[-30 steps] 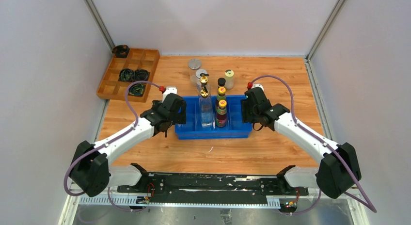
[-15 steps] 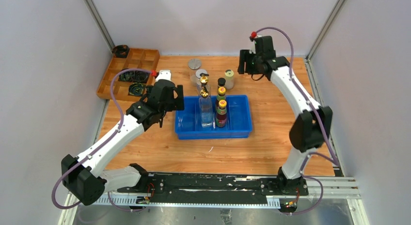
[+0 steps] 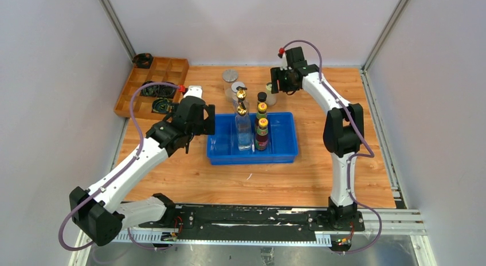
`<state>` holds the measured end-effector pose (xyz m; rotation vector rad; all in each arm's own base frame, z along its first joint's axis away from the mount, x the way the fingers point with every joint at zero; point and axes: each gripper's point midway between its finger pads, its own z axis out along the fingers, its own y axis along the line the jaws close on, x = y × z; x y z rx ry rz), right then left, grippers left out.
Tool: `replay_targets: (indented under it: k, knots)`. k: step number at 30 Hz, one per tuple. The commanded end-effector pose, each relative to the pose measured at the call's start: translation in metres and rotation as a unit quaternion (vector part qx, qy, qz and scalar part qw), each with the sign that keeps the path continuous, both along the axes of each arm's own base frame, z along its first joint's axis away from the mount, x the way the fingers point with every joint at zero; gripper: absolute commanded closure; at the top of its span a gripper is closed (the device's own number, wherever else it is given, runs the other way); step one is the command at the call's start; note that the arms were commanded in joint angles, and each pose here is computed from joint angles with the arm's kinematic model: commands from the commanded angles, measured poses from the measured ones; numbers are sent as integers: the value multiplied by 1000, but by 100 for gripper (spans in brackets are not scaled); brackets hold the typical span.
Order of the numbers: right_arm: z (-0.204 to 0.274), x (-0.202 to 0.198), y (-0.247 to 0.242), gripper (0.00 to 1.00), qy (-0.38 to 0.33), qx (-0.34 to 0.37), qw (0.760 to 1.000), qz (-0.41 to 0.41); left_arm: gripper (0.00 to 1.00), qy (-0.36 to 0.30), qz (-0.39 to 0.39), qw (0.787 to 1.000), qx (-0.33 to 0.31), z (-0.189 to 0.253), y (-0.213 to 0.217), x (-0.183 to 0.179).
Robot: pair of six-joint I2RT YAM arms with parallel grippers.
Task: Organize the condiment bottles
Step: Pick up the bottle from the center of the board.
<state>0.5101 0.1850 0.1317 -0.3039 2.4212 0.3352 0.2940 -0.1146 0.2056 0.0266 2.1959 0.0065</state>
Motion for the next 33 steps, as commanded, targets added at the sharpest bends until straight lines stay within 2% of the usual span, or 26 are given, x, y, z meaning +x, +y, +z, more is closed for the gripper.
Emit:
replay_targets:
  k: [1, 9, 23, 33]
  knots:
    - [20, 19, 10, 31, -37, 18, 999, 26, 0, -2, -3, 1000, 6, 5, 2, 1]
    - [17, 24, 26, 29, -43, 38, 997, 52, 0, 7, -6, 1000, 9, -3, -2, 6]
    - [-7, 32, 44, 30, -28, 24, 997, 63, 0, 5, -7, 1000, 13, -3, -1, 5]
    - [-34, 36, 33, 48, -8, -19, 999, 31, 0, 5, -6, 1000, 15, -9, 2, 3]
